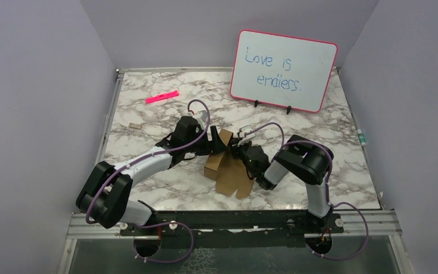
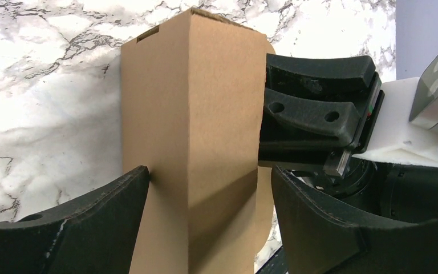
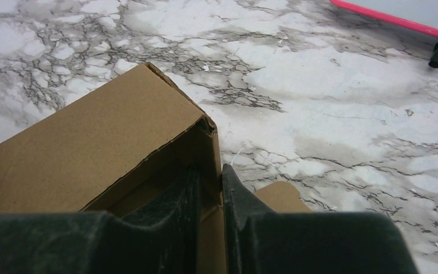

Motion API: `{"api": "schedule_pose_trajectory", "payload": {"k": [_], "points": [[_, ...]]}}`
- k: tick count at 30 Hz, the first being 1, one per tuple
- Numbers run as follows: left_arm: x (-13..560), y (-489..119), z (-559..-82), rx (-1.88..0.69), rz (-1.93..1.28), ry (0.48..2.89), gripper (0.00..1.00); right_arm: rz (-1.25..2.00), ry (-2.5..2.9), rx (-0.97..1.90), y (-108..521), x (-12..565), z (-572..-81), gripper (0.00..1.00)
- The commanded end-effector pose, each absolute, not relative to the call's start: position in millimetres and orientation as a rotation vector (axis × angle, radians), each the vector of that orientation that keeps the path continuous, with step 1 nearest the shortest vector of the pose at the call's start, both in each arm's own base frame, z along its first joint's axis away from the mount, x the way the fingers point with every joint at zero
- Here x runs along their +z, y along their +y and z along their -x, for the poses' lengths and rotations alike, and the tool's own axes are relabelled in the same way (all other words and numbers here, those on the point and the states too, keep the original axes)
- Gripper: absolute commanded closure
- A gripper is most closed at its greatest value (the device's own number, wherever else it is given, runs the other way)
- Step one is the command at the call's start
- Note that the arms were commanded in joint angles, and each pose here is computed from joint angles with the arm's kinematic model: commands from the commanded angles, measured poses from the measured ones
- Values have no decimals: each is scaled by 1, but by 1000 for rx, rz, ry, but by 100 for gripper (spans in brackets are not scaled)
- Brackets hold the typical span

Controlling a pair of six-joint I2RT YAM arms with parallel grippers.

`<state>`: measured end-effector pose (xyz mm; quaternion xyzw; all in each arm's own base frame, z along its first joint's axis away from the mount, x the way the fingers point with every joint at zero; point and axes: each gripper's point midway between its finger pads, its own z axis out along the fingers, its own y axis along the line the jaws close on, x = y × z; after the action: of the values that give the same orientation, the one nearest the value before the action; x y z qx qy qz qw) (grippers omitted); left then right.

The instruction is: Fold the paper box

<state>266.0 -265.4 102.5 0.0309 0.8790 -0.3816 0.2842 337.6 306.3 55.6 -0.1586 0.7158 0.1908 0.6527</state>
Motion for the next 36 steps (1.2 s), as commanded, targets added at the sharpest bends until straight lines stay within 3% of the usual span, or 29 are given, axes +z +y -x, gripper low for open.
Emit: {"api": "schedule_pose_trajectory", "payload": {"k": [1,7,14,23,36], "points": [[121,-273,-262,-1077,-144,2317,21,253,1637,359,295,66,-345,83],[118,-257,-272,-922,-139,2334,17,259,1652,377,296,62,-339,80],[142,-225,-288,-661,-138,2306,12,265,1645,432,296,74,-329,58],[154,-212,-282,-527,-192,2315,11,206,1652,418,271,82,-317,43],[174,-229,-270,-85,-328,2251,11,41,1757,357,223,105,-296,19]]}}
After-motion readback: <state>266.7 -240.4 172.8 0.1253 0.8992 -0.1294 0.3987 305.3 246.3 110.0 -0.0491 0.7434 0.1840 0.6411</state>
